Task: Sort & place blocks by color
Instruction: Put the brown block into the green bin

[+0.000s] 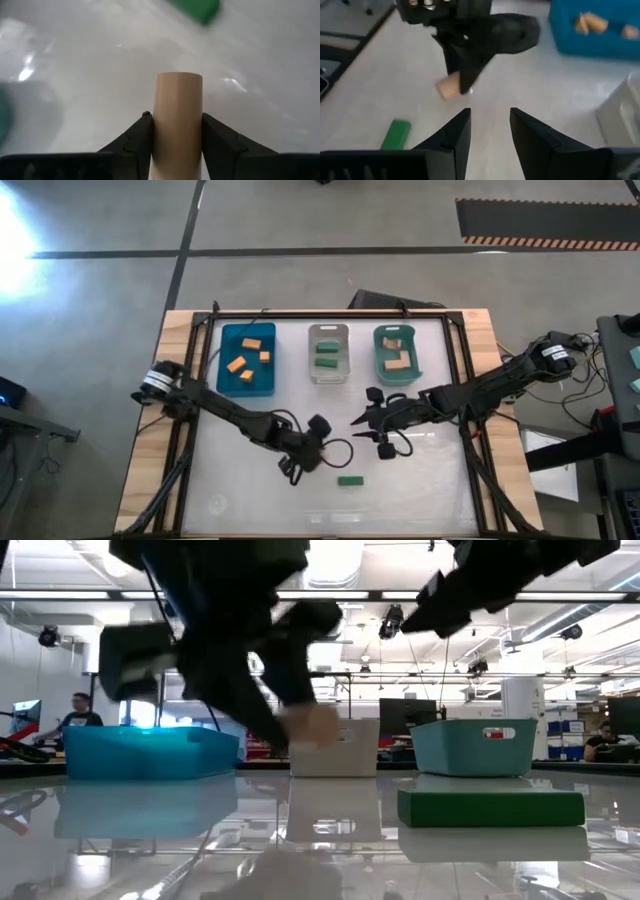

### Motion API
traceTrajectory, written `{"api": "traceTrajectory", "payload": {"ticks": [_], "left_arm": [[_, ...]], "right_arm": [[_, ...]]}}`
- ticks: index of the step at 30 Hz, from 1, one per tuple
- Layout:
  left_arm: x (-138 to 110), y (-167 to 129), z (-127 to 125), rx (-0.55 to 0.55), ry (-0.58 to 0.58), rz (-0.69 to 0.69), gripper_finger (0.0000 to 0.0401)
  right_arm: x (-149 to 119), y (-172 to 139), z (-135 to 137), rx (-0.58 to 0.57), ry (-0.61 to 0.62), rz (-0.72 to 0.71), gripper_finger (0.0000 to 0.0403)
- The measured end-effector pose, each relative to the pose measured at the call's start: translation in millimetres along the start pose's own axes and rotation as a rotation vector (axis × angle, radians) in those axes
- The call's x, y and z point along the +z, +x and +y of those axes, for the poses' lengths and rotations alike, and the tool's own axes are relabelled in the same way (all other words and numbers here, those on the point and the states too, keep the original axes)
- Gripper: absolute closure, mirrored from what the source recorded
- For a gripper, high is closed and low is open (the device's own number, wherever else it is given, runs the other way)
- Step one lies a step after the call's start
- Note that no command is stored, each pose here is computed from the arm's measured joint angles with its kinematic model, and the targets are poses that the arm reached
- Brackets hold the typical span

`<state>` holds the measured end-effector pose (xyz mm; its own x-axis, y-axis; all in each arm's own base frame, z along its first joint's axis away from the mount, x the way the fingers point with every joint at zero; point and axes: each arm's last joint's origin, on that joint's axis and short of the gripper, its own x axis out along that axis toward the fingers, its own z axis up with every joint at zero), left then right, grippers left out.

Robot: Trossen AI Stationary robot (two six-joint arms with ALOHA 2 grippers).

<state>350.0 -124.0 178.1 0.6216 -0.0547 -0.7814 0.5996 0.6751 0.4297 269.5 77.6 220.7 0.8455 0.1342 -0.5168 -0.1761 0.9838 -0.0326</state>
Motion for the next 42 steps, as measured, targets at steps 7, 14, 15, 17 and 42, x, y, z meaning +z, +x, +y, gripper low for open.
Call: {"api": "traceTrajectory", "payload": {"ticks": [7, 14, 15, 17, 42], "left_arm": [[-2.5, -37.5, 8.3, 0.238, -0.173, -0.2, 0.0285], [-15.3, -71.2, 5.3, 0.466, -0.378, -0.57, 0.0285], [-18.2, -73.9, 3.4, 0.483, -0.388, -0.609, 0.0285], [-21.5, -76.4, 1.4, 0.516, -0.408, -0.688, 0.0285], [-22.8, -81.0, 1.6, 0.594, -0.457, -0.835, 0.0285]], "right_arm": [[1.0, -0.3, 4.8, -0.009, -0.1, -0.232, 0.0285], [2.2, -4.5, 6.3, -0.035, -0.165, -0.44, 0.0298], [2.6, -4.2, 6.3, -0.041, -0.176, -0.465, 0.03], [4.6, -3.7, 6.4, -0.051, -0.193, -0.511, 0.0302], [46.4, 36.7, 11.0, -0.171, -0.301, -0.603, 0.0199]]}}
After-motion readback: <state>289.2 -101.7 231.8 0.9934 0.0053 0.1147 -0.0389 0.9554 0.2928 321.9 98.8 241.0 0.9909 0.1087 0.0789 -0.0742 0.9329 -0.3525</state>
